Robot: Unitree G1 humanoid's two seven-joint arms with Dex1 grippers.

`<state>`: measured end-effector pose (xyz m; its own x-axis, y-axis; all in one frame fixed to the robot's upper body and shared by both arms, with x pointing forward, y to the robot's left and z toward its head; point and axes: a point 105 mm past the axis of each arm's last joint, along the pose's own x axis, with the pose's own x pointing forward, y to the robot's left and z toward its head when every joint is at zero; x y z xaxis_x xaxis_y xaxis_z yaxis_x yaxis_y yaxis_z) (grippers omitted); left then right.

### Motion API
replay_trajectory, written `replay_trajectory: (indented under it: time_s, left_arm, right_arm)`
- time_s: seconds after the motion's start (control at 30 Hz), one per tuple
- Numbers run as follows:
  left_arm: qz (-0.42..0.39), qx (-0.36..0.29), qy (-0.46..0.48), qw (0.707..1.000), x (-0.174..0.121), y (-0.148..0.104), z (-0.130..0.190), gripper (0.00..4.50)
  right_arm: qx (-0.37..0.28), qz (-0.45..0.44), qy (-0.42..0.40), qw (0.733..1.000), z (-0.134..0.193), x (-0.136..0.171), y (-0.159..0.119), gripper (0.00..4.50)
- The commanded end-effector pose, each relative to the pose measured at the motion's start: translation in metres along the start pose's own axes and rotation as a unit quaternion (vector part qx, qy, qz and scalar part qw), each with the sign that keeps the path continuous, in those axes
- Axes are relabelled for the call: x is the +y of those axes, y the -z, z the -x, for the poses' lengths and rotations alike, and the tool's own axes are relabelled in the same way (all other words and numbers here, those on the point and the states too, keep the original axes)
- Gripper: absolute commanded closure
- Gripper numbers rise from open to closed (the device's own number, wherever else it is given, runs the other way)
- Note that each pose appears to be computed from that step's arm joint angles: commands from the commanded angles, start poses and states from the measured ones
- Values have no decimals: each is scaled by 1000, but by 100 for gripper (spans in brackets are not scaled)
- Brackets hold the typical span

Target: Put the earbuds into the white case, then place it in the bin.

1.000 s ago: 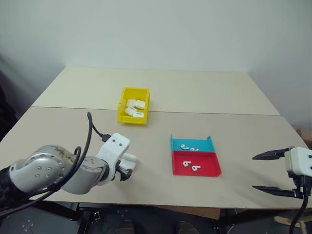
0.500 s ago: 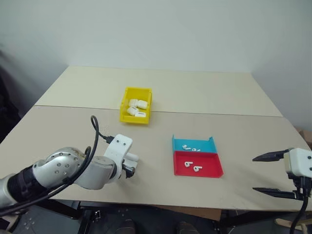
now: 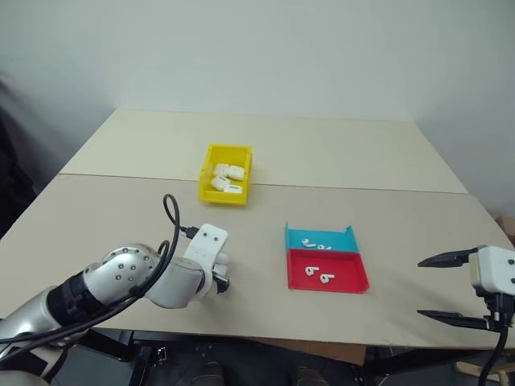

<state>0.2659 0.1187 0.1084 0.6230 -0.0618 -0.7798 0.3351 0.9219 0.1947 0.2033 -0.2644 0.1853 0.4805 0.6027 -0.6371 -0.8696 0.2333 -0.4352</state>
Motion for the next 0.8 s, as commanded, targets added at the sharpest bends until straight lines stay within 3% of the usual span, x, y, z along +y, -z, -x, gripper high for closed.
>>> replay_trajectory:
  time_s: [0.03, 0.1, 0.2, 0.53, 0.8]
  left_arm:
    - [2, -2, -8, 1000, 2, -3, 0, 0]
    - [-1, 1, -8, 1000, 1, -1, 0, 0]
    - [-6, 4, -13, 1000, 3, 1, -1, 55]
    - [-6, -9, -47, 999, 21, -6, 6, 388]
    - [-92, -37, -55, 994, 33, -9, 32, 388]
  right_arm:
    - [4, 18, 16, 1000, 5, -2, -4, 2]
    - [4, 18, 16, 1000, 4, -2, -4, 2]
    - [3, 19, 17, 1000, 4, -2, -5, 0]
    - [3, 21, 19, 1000, 2, -3, -5, 0]
    - [1, 25, 27, 999, 4, -6, -5, 0]
